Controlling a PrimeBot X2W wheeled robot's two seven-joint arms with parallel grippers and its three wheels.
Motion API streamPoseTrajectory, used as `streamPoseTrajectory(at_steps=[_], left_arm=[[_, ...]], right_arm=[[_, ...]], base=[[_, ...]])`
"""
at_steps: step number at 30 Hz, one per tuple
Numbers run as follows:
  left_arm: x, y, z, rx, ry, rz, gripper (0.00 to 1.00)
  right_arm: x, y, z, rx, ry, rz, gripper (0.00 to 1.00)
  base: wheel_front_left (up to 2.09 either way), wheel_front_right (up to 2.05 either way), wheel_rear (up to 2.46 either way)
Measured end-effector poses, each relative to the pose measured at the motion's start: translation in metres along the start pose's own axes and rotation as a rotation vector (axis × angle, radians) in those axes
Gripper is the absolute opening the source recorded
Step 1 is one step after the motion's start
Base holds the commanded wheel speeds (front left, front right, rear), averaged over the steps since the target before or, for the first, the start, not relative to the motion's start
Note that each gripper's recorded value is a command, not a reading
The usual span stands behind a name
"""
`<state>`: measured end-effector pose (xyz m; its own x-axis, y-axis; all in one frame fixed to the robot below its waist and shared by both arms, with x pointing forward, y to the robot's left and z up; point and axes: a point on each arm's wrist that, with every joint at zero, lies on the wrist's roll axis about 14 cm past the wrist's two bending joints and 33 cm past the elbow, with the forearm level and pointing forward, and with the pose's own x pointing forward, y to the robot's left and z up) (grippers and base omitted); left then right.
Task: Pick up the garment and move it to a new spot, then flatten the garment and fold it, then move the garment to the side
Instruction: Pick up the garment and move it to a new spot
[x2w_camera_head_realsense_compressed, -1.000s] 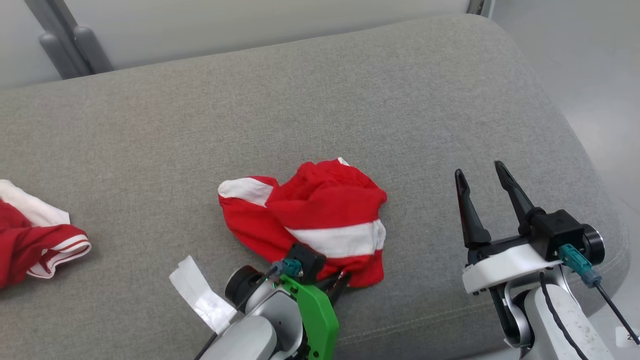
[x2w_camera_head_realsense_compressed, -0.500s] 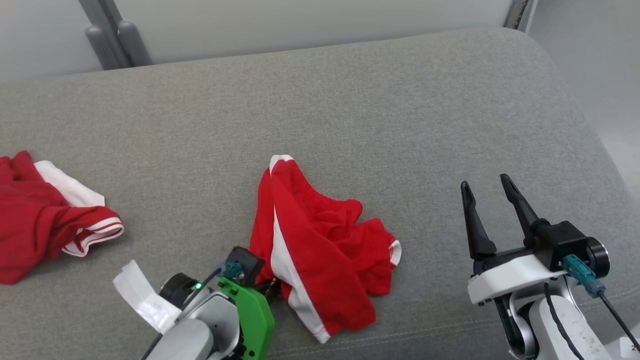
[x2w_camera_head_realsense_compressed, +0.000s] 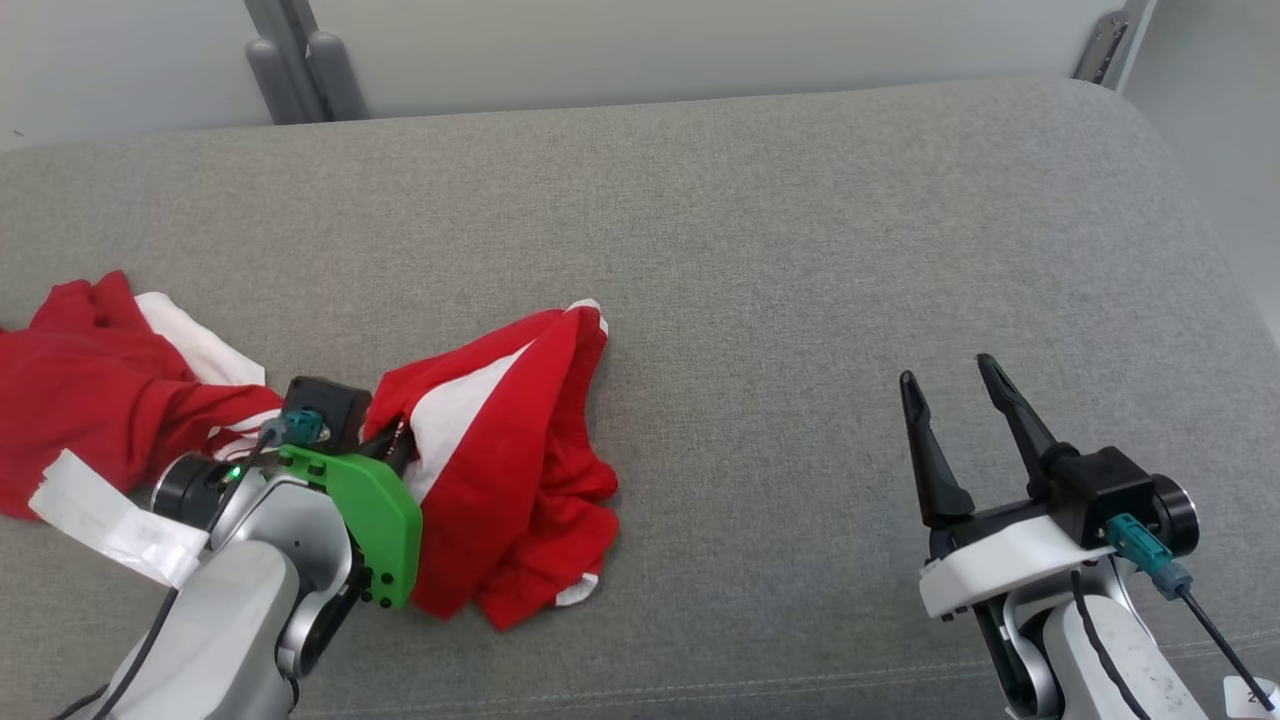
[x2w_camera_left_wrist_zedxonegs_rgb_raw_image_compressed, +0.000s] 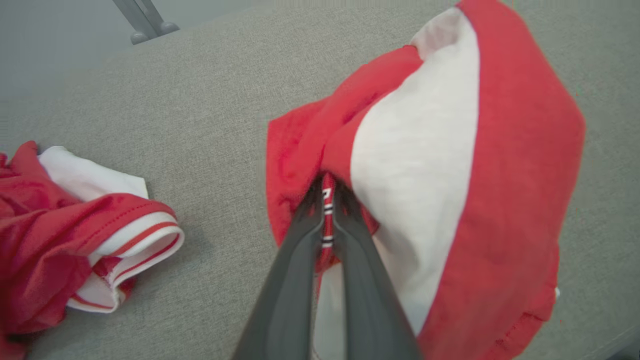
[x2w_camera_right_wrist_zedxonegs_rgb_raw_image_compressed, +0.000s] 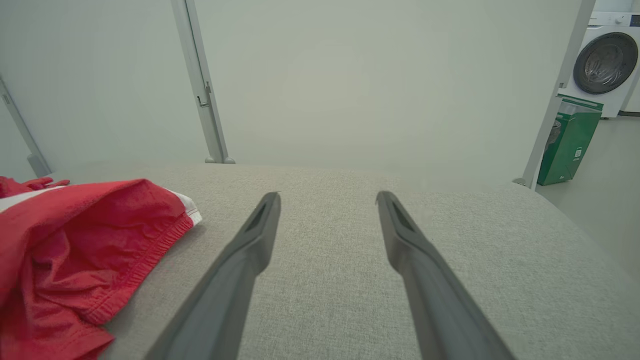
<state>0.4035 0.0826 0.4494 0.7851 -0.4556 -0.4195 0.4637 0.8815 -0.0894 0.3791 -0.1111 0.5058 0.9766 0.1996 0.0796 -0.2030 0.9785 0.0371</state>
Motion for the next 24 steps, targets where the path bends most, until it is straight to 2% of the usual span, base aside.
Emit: streamPoseTrajectory(at_steps=[7, 10, 14, 19, 24], left_arm=[[0.006, -0.009, 0.049, 0.045, -0.141, -0.022, 0.00], [0.010, -0.035, 0.069, 0.075, -0.200, -0.089, 0.00], [0.011, -0.081, 0.073, 0.123, -0.237, -0.215, 0.00], [0.011, -0.113, 0.032, 0.173, -0.118, -0.318, 0.00], [0.004, -0.130, -0.003, 0.166, -0.028, -0.368, 0.00]], right_arm=[[0.000, 0.004, -0.003, 0.004, 0.008, 0.016, 1.00], [-0.001, 0.004, -0.003, 0.002, 0.009, 0.015, 1.00], [-0.003, 0.005, -0.005, 0.000, 0.016, 0.022, 1.00], [-0.006, -0.001, -0.005, 0.001, 0.017, 0.001, 1.00], [-0.006, -0.006, -0.005, -0.002, 0.019, -0.016, 1.00]], base=[[0.00, 0.00, 0.00], [0.00, 0.00, 0.00], [0.00, 0.00, 0.00], [0.00, 0.00, 0.00], [0.00, 0.00, 0.00]])
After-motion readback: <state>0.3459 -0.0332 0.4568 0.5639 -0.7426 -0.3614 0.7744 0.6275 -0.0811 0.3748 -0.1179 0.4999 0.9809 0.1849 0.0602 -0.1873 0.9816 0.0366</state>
